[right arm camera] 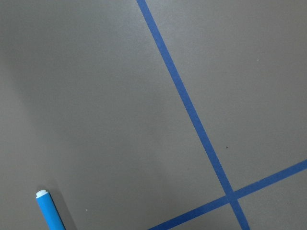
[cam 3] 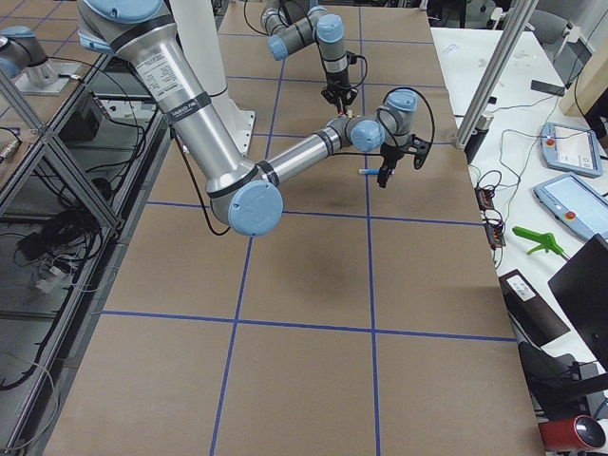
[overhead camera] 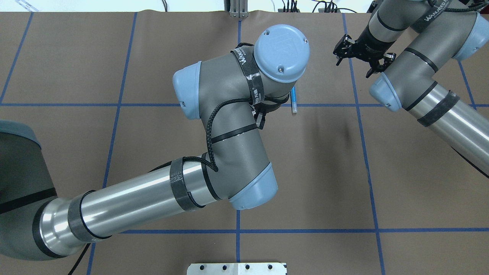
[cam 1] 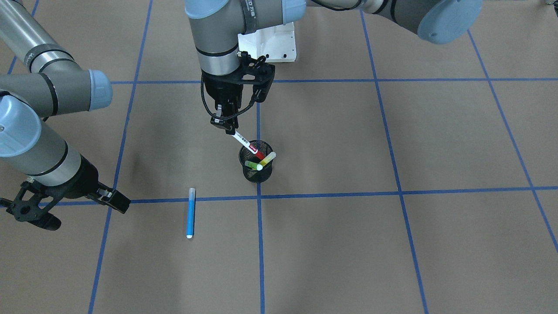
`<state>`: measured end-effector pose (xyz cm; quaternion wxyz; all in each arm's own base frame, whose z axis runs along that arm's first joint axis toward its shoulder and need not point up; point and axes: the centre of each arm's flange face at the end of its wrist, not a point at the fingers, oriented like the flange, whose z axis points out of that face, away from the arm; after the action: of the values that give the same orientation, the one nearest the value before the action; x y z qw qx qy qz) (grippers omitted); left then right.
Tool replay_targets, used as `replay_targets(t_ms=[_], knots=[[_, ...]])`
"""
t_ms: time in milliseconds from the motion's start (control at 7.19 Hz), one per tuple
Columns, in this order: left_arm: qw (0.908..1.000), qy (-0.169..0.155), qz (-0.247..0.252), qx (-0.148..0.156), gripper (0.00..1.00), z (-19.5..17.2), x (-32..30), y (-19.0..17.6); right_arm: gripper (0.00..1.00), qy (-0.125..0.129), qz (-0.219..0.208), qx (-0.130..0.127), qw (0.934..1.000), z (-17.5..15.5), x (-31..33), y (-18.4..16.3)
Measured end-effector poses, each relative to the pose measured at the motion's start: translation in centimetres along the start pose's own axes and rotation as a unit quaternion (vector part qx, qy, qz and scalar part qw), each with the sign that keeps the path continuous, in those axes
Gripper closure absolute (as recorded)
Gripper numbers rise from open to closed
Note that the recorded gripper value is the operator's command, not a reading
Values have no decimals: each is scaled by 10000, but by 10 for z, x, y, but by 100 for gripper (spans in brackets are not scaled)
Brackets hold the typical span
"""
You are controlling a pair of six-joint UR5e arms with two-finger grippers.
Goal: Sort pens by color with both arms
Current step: 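Grasp the red-capped marker with the left gripper and lift it from the cup, then carry the red-capped marker beside the blue pen and release it with the left gripper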
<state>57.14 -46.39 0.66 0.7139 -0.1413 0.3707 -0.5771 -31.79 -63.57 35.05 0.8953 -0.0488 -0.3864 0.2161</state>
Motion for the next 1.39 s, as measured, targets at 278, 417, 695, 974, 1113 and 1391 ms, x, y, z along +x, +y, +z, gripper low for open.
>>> replay_targets(t_ms=[278,417,695,974,1113,1391], knots=[[9998,79,113,-140,100,-30,-5,-1,1,-9,-6,6,10000,-2,-1,1],[9996,109,155,-224,100,-44,-7,1,1,-22,-13,16,10000,-3,-2,1],[9974,408,496,-336,100,-65,-2,7,1,-28,-8,33,10000,-5,-1,0],[9858,1213,1050,-504,100,-60,16,15,1,-25,6,57,10000,-5,-1,0],[9768,1598,1308,-566,100,-48,26,20,1,-22,58,81,9999,-5,-1,0],[9596,2124,1793,-431,100,-26,40,22,1,-19,137,125,9998,-5,0,-1]])
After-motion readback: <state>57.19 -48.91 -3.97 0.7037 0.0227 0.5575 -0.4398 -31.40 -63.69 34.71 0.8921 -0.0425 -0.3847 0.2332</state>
